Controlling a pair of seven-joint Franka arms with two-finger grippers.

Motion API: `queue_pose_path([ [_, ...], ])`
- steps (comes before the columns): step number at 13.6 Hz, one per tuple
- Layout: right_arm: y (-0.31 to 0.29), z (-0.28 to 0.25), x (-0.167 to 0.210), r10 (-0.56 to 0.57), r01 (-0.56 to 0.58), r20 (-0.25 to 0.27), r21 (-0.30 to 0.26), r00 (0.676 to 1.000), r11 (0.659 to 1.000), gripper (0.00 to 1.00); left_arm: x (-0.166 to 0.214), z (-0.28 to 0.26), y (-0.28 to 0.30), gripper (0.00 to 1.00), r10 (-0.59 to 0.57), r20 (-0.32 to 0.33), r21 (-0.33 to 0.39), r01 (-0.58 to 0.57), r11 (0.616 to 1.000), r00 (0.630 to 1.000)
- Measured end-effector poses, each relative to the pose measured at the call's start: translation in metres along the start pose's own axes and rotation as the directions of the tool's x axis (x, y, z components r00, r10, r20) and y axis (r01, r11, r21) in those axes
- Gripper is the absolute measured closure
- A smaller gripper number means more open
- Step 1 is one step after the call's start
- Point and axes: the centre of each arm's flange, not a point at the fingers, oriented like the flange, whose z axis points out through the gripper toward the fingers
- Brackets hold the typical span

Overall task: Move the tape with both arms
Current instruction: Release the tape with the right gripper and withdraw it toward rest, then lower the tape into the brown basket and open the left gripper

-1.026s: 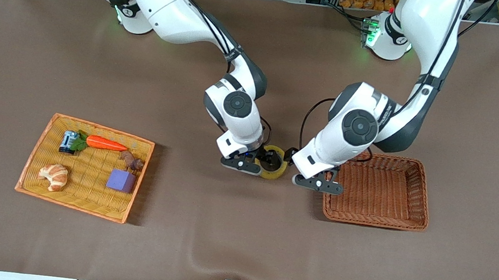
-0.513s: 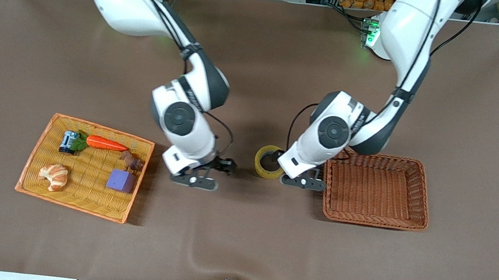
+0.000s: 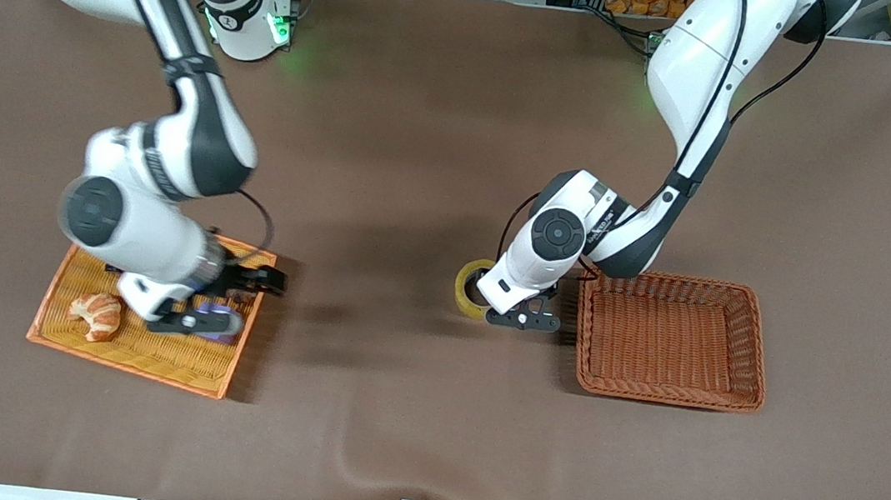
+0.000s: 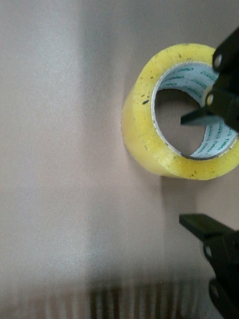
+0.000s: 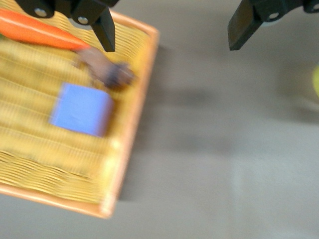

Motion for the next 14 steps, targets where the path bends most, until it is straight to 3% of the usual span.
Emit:
queue_pose_path([
  [2,0.028,-0.036,-0.018,0.012,-0.012,0.026,-0.009,1.0,1.0,0.0,0.0,0.004,-0.001,0.51,-0.001,0.005,0.003,0.001,1.0,1.0],
  [5,0.046,-0.095,-0.044,-0.008,0.008,0.019,-0.036,1.0,0.999,0.0,0.0,0.006,-0.001,0.79,-0.019,0.006,0.005,0.019,1.0,1.0],
  [8,0.077,-0.153,-0.078,-0.014,0.016,0.033,-0.059,0.999,0.998,0.0,0.009,-0.012,-0.006,0.78,-0.078,-0.013,0.0,0.078,0.997,0.997],
  [10,0.096,-0.189,-0.107,-0.03,0.034,0.063,-0.066,0.998,0.997,0.0,0.025,-0.068,-0.02,0.78,-0.115,-0.041,-0.009,0.115,0.993,0.992],
  [14,0.104,-0.223,-0.138,-0.022,0.028,0.087,-0.072,0.996,0.997,0.0,0.049,-0.196,-0.107,0.78,-0.222,-0.076,-0.005,0.222,0.975,0.972],
])
